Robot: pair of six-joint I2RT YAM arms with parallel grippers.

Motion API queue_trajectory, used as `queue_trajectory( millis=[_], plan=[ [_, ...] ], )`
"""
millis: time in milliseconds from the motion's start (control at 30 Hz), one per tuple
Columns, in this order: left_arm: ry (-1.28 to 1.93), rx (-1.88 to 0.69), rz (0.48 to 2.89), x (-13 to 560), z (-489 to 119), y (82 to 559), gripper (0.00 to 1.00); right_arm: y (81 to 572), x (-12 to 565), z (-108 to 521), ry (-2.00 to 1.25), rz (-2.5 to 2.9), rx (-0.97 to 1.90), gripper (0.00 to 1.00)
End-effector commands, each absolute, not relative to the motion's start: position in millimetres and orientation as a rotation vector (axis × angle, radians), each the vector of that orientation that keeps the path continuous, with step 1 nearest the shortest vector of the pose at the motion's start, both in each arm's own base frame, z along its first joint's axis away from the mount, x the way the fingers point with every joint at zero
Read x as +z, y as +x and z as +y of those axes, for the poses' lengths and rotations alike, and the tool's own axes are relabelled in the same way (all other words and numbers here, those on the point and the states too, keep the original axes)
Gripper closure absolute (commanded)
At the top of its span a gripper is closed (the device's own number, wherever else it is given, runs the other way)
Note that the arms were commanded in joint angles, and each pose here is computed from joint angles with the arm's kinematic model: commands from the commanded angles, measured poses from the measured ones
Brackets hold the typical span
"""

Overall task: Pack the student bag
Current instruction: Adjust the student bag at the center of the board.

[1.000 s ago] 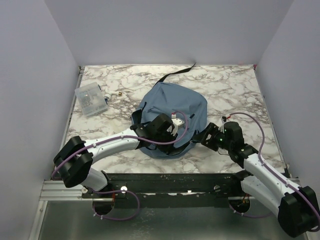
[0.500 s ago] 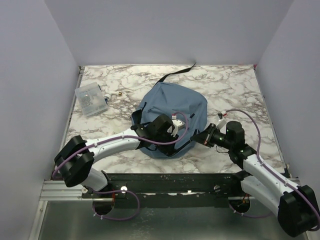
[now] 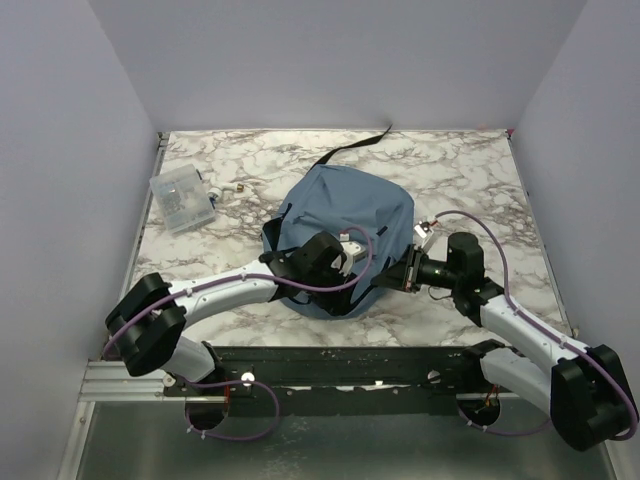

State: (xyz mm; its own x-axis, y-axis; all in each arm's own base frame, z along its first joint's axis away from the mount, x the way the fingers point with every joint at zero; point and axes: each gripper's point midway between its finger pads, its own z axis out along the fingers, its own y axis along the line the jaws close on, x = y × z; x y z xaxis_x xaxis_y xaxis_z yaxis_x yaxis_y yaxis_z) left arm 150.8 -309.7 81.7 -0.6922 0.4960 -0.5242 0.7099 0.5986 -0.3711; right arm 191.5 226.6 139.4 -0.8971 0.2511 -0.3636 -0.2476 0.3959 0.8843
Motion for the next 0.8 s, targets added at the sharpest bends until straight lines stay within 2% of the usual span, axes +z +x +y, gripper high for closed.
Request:
queue_trajectory(
  millis=[0, 233, 300, 333, 367, 433, 600, 767],
  plan=[
    [0.973, -0.876, 2.408, 104.9, -319.3, 147.1, 0.42, 170.6, 174.6, 238.4, -0.132, 2.124, 1.724, 0.75],
    [0.912, -0.94, 2.316, 136.7, -320.7, 148.2, 0.28, 167.6, 189.8, 241.2, -0.153, 2.08, 1.787, 0.55],
    [0.922, -0.98, 2.28, 146.5, -322.4, 145.4, 0.26, 177.8, 191.9, 239.9, -0.118, 2.084, 1.722, 0.53],
    [0.927, -0.996, 2.263, 151.7, -323.4, 144.4, 0.23, 187.4, 192.9, 238.3, -0.091, 2.092, 1.652, 0.48],
    [0.931, -1.013, 2.25, 155.5, -324.5, 143.3, 0.16, 193.2, 188.5, 235.3, -0.067, 2.122, 1.588, 0.42],
    [0.93, -1.042, 2.224, 161.8, -326.6, 142.0, 0.11, 204.1, 190.0, 231.9, -0.045, 2.113, 1.515, 0.37],
    [0.865, -1.147, 2.24, 172.6, -338.4, 137.8, 0.13, 233.8, 192.7, 212.1, 0.114, 2.11, 1.334, 0.29],
    [0.824, -1.272, 2.339, 171.5, -364.7, 136.0, 0.18, 256.2, 173.9, 177.1, 0.302, 2.173, 1.087, 0.27]
  ],
)
